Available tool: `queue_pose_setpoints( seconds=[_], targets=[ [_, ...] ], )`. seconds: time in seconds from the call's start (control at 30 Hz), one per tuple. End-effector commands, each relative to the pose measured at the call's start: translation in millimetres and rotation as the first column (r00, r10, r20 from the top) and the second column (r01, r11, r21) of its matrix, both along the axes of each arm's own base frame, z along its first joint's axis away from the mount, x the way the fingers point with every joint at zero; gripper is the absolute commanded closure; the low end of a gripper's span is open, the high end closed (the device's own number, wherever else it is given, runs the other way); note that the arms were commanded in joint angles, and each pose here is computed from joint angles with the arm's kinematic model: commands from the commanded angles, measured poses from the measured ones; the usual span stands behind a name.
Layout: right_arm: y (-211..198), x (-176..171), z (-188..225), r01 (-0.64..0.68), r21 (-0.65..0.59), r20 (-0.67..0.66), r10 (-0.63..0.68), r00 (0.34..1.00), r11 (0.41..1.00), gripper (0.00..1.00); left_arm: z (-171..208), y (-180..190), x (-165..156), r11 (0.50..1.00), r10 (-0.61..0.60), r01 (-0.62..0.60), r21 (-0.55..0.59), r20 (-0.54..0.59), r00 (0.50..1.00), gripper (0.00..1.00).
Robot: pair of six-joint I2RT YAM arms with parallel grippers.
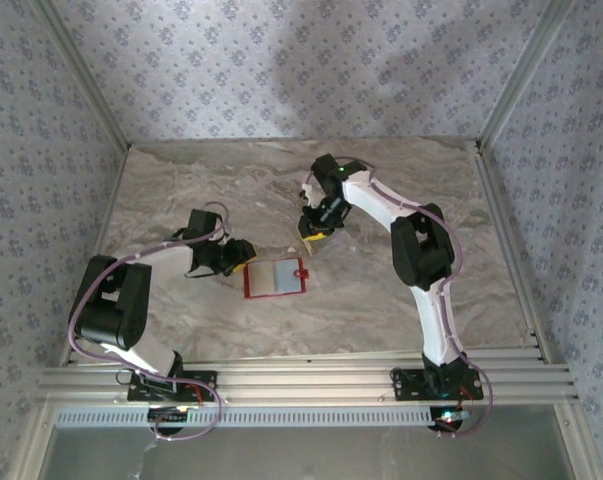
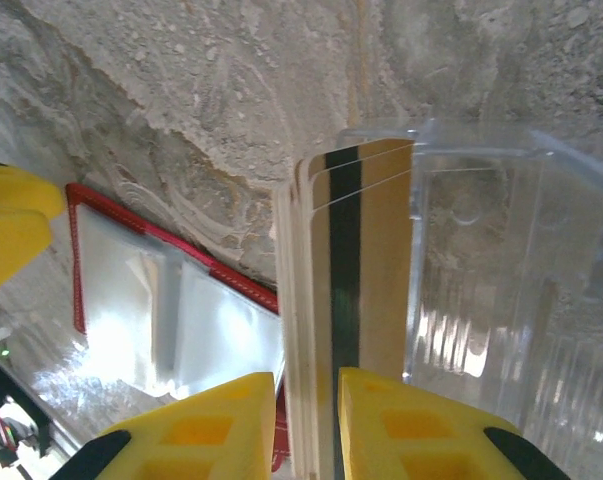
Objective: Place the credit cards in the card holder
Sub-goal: Pick up the credit card from the storage box.
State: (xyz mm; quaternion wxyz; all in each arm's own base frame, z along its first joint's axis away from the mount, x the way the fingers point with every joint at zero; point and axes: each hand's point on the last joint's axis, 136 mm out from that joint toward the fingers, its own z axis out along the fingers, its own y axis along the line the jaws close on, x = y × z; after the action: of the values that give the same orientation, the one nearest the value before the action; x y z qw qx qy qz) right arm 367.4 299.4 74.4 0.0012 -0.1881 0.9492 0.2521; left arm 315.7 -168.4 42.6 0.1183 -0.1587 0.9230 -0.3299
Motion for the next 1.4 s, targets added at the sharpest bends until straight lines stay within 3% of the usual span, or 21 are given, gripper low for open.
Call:
queue_pose_setpoints(
  seconds=[0.0, 0.4, 0.9, 1.37],
  targets=[
    [-3, 1, -7, -0.009, -0.048, 0.004, 0.009, 1.0, 0.999, 0.74, -4, -2, 1, 1.0, -0.004, 0.004, -0.023, -0.007, 1.0, 0.54],
    [2, -2, -11, -0.023, -0.033, -0.004, 0.023, 1.0, 0.999, 0.72, 27, -5, 7, 0.999, -0.013, 0.011, 0.041, 0.06, 0.998, 0.55],
    [2, 0, -6, 0.015, 0.108, -0.058, -0.009, 0.998, 0.994, 0.8, 51, -88, 60, 0.972, -0.081, 0.092, -0.216, 0.06, 0.995, 0.83],
    [-5, 2, 9, 0.041, 0.12, -0.046, -0.036, 0.998, 0.992, 0.84, 19, -136, 82, 0.956, -0.137, 0.133, -0.261, 0.006, 0.991, 0.85]
  ],
)
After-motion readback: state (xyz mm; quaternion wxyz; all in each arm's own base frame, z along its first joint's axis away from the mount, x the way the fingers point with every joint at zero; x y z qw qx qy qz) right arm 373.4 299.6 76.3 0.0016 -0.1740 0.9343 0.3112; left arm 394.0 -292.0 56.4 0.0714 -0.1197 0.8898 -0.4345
